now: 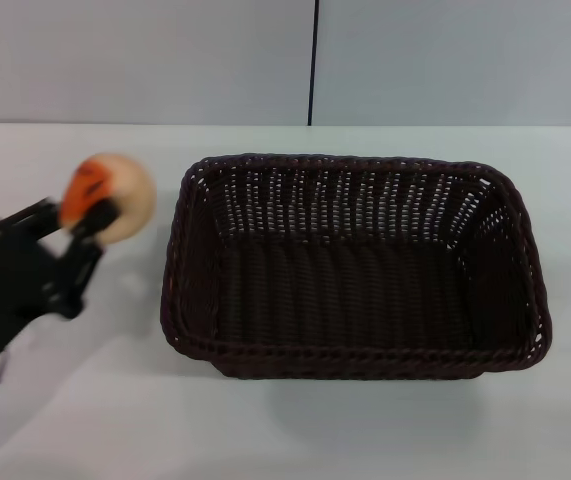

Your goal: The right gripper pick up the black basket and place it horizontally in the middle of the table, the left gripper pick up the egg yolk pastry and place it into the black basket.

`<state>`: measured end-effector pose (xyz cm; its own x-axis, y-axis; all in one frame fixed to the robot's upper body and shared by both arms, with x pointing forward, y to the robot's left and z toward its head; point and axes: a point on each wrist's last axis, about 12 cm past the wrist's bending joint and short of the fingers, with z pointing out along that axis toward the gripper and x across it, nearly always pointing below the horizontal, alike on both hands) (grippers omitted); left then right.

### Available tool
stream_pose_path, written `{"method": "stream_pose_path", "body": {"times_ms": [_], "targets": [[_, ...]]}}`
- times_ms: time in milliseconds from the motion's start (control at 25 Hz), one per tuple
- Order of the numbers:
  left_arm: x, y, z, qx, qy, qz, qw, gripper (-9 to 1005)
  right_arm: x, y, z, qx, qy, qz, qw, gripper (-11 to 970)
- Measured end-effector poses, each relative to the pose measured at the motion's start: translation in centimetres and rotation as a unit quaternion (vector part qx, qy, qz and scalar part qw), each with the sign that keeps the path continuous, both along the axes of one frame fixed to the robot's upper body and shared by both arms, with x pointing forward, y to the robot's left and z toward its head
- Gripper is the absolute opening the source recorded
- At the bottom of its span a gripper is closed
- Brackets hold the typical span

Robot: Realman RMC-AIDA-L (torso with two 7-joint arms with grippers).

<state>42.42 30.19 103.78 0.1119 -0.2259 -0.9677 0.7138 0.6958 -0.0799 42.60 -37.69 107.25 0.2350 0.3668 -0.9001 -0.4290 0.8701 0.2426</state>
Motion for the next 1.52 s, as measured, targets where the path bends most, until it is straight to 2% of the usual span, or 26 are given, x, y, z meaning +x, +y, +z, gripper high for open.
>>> {"method": "stream_pose_path", "body": {"times_ms": [160,360,480,680,880,1040,1200,1520], "targets": [[2.1,-3.2,0.3,-0.022,0.003,-0.052,0.998,170,-0.7,-0.1,-0.4,0.007,-0.001,-0.013,1.0,733],[4.2,-7.1,-0.2,0.007,0.031,-0.104,0.994,212,-1.1,-0.1,-0.6,0.006,-0.002,-0.016,1.0,733],[4.4,-7.4,-0.4,0.015,0.035,-0.101,0.994,359,-1.2,-0.2,-0.6,0.007,-0.003,-0.019,1.0,733],[4.2,-6.3,-0.7,0.018,0.037,-0.066,0.997,576,-1.6,-0.7,-0.8,0.013,-0.005,-0.049,0.999,733],[3.2,-3.3,-1.2,0.014,0.028,0.038,0.999,745,-1.9,-0.7,-1.6,0.017,-0.009,-0.097,0.995,733],[1.9,-1.3,-1.8,0.02,0.017,0.133,0.991,846,-1.6,-0.1,-2.3,0.021,-0.009,-0.129,0.991,733],[1.0,-0.9,-2.1,0.018,0.016,0.17,0.985,846,-1.2,0.6,-2.7,0.009,-0.011,-0.148,0.989,733],[-0.2,-1.2,-3.1,0.013,0.044,0.192,0.98,846,-0.4,1.4,-2.7,0.001,-0.015,-0.14,0.99,733]]}}
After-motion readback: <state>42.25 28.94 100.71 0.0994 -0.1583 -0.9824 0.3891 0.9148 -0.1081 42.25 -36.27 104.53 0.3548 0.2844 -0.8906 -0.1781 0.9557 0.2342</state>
